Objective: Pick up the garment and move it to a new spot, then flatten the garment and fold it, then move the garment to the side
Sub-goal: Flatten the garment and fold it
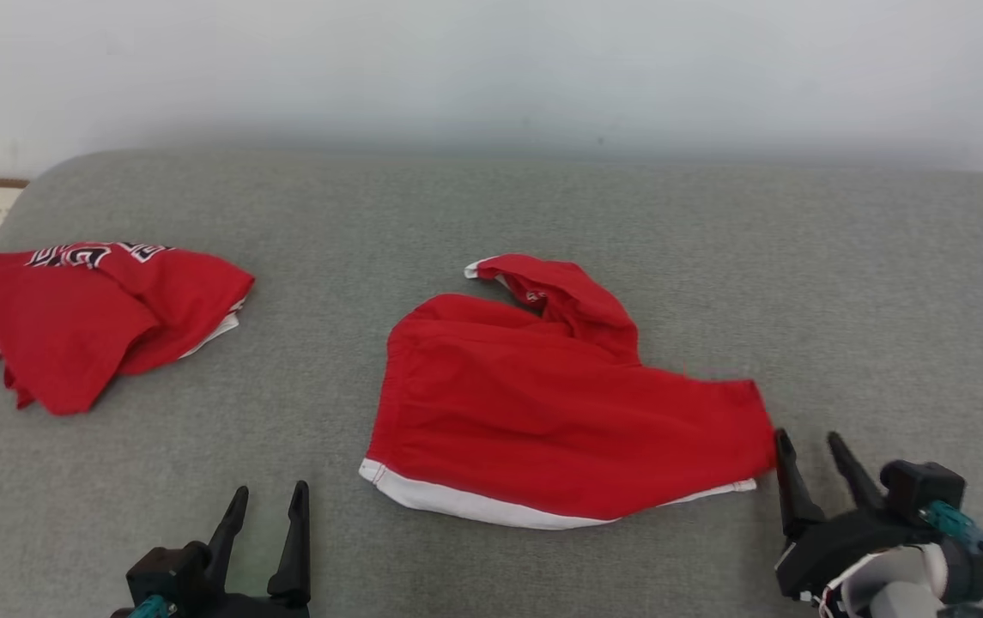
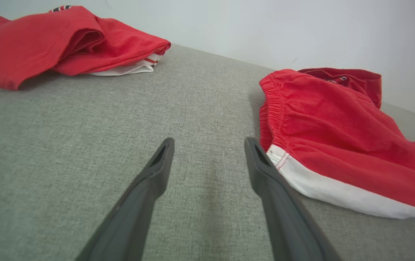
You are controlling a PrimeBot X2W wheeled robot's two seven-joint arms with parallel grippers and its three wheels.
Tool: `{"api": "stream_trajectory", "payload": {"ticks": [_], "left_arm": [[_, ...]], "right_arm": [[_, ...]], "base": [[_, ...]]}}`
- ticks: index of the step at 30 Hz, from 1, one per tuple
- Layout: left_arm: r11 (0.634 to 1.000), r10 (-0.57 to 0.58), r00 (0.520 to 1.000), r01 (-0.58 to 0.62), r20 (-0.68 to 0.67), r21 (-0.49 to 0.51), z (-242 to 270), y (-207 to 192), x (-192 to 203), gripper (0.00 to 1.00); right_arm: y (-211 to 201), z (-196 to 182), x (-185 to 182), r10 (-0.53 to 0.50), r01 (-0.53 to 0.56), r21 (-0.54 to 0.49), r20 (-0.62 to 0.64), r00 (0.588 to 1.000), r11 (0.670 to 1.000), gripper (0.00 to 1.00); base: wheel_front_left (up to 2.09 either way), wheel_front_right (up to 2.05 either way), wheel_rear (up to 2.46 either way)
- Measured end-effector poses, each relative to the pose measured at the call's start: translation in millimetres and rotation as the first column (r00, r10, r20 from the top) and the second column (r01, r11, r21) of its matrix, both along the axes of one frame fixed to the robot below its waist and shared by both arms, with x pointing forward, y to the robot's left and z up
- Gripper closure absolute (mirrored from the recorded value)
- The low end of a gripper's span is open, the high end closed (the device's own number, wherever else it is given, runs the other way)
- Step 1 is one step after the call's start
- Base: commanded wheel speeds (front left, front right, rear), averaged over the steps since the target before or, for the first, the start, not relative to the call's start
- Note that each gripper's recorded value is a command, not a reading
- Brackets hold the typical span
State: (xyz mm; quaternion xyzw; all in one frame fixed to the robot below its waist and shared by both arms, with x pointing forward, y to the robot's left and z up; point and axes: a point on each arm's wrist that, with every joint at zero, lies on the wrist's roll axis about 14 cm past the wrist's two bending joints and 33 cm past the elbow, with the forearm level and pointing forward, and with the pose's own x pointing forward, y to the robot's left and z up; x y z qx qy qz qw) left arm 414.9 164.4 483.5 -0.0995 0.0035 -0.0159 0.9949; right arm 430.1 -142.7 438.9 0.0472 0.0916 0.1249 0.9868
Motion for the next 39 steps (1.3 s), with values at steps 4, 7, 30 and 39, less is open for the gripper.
{"api": "stream_trajectory", "payload": {"ticks": [4, 7, 30, 39], "left_arm": [[0.999, -0.033, 0.999, 0.033, 0.007, -0.004, 2.4, -12.3, 2.8, 0.0], [0.999, -0.05, 0.999, 0.05, 0.004, -0.006, 1.4, -18.9, 1.1, 0.0], [1.0, -0.005, 1.0, 0.005, 0.002, -0.003, 1.8, -1.7, -11.0, 0.0], [0.999, 0.041, 0.999, -0.041, -0.014, -0.004, -3.2, 14.0, -18.0, 0.0]], "right_arm": [[-25.6, 5.3, -12.8, -0.066, 0.067, -0.02, 0.028, 0.997, 0.998, 0.0], [-34.0, 6.7, -23.5, -0.088, 0.089, -0.029, 0.037, 0.995, 0.996, 0.0], [87.6, 15.3, -15.8, 0.339, -0.33, -0.127, 0.058, 0.939, 0.935, 0.0], [100.2, -8.1, -4.7, 0.425, -0.419, -0.236, -0.026, 0.905, 0.877, 0.0]], "base": [[0.0, 0.0, 0.0], [0.0, 0.0, 0.0], [0.0, 0.0, 0.0], [0.0, 0.0, 0.0]]}}
